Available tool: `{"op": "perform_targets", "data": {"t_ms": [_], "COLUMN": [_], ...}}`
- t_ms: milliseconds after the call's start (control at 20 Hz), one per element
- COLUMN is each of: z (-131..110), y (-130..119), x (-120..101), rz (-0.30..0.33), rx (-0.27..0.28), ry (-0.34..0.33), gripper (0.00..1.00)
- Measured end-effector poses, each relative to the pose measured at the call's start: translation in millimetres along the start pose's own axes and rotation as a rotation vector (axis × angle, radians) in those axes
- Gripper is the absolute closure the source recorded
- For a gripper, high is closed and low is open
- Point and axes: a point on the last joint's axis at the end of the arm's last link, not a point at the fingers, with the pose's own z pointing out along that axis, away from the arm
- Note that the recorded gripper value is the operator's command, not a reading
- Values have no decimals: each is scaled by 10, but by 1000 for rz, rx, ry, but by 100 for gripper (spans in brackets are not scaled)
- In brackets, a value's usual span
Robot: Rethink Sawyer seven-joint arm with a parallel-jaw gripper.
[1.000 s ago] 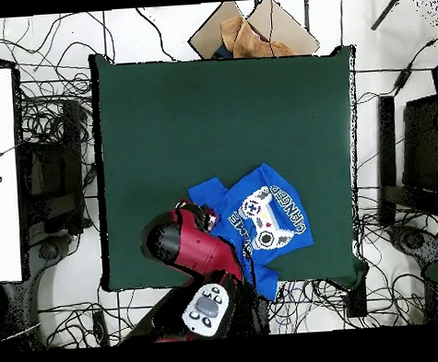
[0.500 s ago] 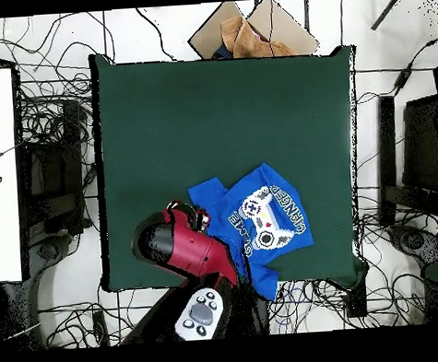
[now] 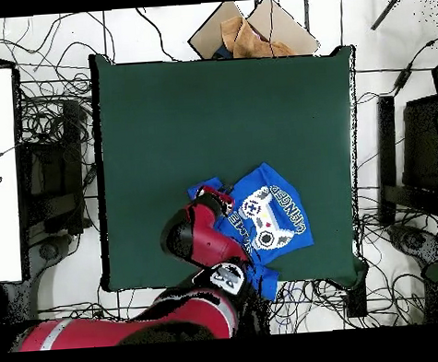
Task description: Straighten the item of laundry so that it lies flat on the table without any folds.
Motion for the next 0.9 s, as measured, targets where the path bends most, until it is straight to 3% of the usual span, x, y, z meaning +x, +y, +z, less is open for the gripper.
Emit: {"op": "perform_targets", "data": {"t_ms": [150, 350, 650, 800, 900], "z": [128, 121, -245, -648, -770], "y": [-21, 1, 72, 195, 238], "x": [217, 484, 695, 826, 863], "rz": [4, 11, 41, 40, 36], "rx": [3, -13, -64, -119, -138], "ry": [38, 135, 314, 475, 526], "gripper": [100, 100, 100, 100, 100]}}
